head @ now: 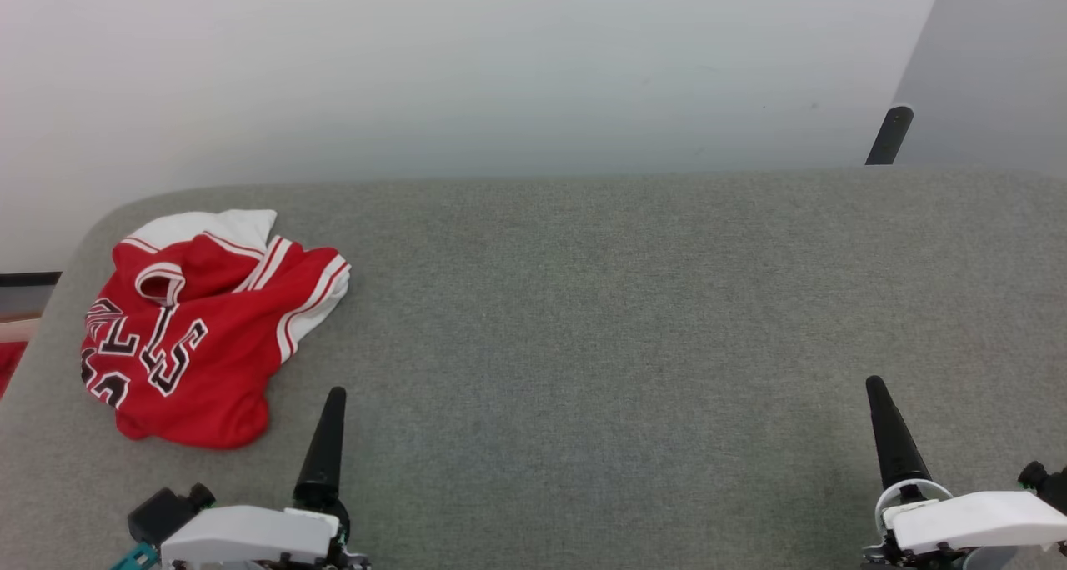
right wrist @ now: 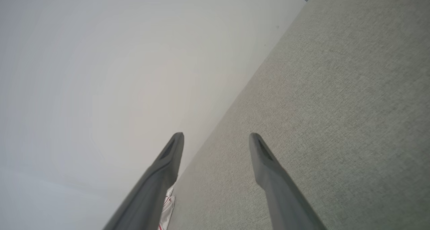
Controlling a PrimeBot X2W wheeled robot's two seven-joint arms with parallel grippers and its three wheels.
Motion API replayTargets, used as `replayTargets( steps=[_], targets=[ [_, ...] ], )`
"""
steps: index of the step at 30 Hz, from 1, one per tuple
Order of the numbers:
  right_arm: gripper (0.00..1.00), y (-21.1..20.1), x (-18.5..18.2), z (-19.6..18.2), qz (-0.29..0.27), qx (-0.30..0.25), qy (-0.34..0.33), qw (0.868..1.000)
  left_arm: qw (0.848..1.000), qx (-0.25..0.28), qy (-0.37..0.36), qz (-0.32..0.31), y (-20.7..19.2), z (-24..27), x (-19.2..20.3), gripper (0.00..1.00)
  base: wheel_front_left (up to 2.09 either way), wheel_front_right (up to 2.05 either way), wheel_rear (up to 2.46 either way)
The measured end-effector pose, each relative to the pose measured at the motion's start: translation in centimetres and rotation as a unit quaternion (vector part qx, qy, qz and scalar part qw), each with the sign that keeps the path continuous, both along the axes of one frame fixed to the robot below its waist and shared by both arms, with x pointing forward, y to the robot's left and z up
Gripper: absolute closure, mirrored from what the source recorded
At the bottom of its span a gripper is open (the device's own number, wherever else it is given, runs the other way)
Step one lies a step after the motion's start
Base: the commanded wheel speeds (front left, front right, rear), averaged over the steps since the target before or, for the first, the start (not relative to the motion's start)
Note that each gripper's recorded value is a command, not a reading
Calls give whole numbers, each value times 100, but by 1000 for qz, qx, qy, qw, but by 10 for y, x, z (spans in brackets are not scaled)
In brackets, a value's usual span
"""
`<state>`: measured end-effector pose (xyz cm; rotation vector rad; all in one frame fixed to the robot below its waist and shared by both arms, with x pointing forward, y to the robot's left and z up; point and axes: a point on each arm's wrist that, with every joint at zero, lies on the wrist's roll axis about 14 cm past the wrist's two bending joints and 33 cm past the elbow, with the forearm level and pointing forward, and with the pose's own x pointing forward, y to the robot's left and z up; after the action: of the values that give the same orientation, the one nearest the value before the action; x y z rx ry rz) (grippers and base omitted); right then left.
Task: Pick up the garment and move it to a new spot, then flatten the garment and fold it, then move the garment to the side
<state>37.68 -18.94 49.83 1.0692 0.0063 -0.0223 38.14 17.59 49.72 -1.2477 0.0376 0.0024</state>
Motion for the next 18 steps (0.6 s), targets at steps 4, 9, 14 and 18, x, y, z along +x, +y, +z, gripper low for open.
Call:
replayTargets(
  steps=[4, 9, 14, 18],
  targets=[
    [0, 2, 0, 3, 3, -50, -5, 999, 998, 55, 6, -2, -1, -2, 0, 0, 0, 0, 0],
    [0, 4, 0, 6, 9, -118, -13, 993, 991, 135, 7, -7, -1, -3, 1, 0, 0, 0, 0],
    [0, 7, 0, 9, 15, -178, -20, 984, 977, 215, 1, -16, -5, -2, 1, 0, 0, 0, 0],
    [0, 9, 0, 11, 17, -216, -26, 976, 965, 261, -9, -19, -7, 1, 2, 0, 0, 0, 0]
  ],
)
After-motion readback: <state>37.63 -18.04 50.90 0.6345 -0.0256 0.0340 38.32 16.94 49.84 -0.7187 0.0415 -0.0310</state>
